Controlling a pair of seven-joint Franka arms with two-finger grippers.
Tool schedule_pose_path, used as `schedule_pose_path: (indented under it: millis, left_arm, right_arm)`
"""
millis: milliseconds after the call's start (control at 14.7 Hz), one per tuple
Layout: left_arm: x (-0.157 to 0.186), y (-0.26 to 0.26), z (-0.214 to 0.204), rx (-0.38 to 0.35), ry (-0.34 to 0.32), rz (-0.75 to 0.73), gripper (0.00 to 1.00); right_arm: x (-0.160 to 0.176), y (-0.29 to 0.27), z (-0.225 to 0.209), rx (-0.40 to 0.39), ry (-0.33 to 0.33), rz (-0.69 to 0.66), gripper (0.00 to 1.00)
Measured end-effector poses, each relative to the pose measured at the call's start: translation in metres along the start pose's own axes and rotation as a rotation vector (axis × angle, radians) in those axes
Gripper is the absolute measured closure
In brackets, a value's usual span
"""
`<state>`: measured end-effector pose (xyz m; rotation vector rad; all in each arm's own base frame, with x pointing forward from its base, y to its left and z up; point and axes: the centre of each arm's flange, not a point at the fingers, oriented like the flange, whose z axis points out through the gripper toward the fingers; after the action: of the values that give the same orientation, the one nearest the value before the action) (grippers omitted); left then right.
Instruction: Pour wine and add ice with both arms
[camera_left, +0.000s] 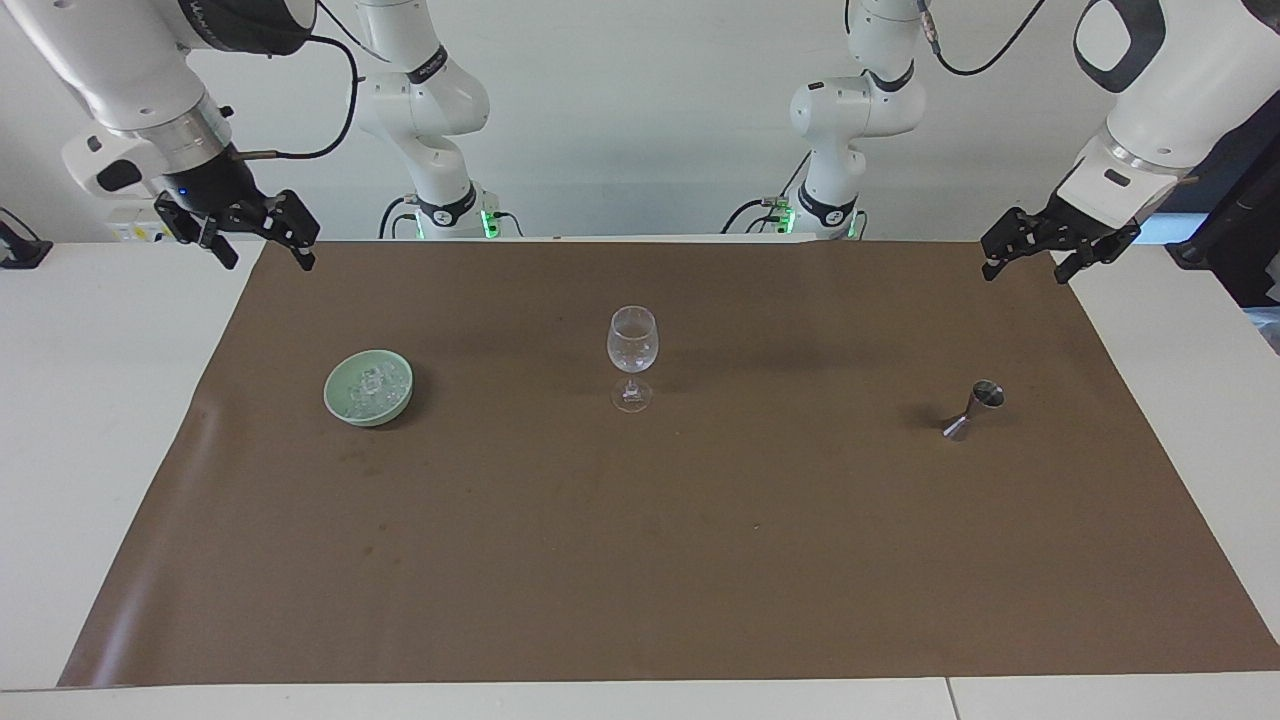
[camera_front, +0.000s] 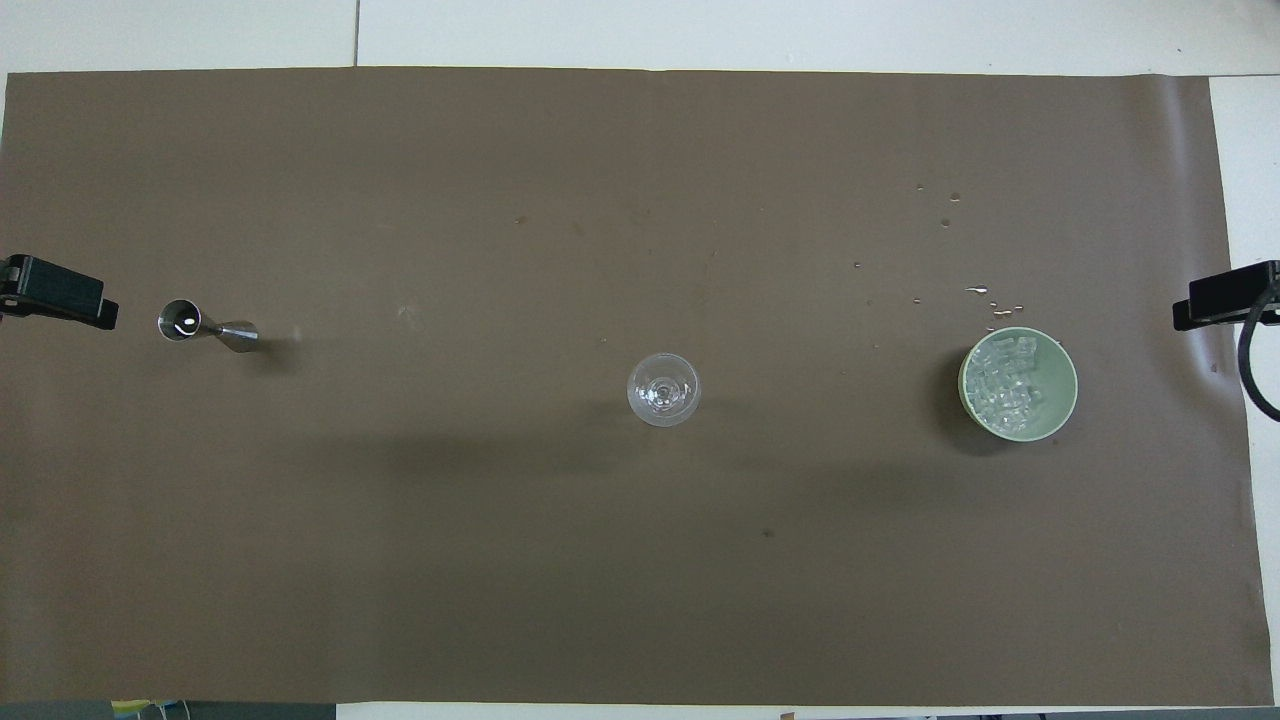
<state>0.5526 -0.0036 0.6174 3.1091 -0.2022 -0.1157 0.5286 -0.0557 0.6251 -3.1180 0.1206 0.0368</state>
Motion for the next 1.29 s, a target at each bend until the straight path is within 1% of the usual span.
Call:
schedule_pose_path:
  millis: [1019, 1291]
  left_arm:
    - [0.0000, 0.0000, 0.0000, 0.000, 0.000, 0.000, 0.00]
    - [-0.0043, -0.0016, 0.0031, -0.005, -0.037, -0.007, 0.00]
  right_arm:
    - [-0.0006, 0.0038, 0.0028, 0.001, -0.009, 0.007, 0.00]
    - [-0.0006, 0.0038, 0.0029, 0.001, -0.009, 0.007, 0.00]
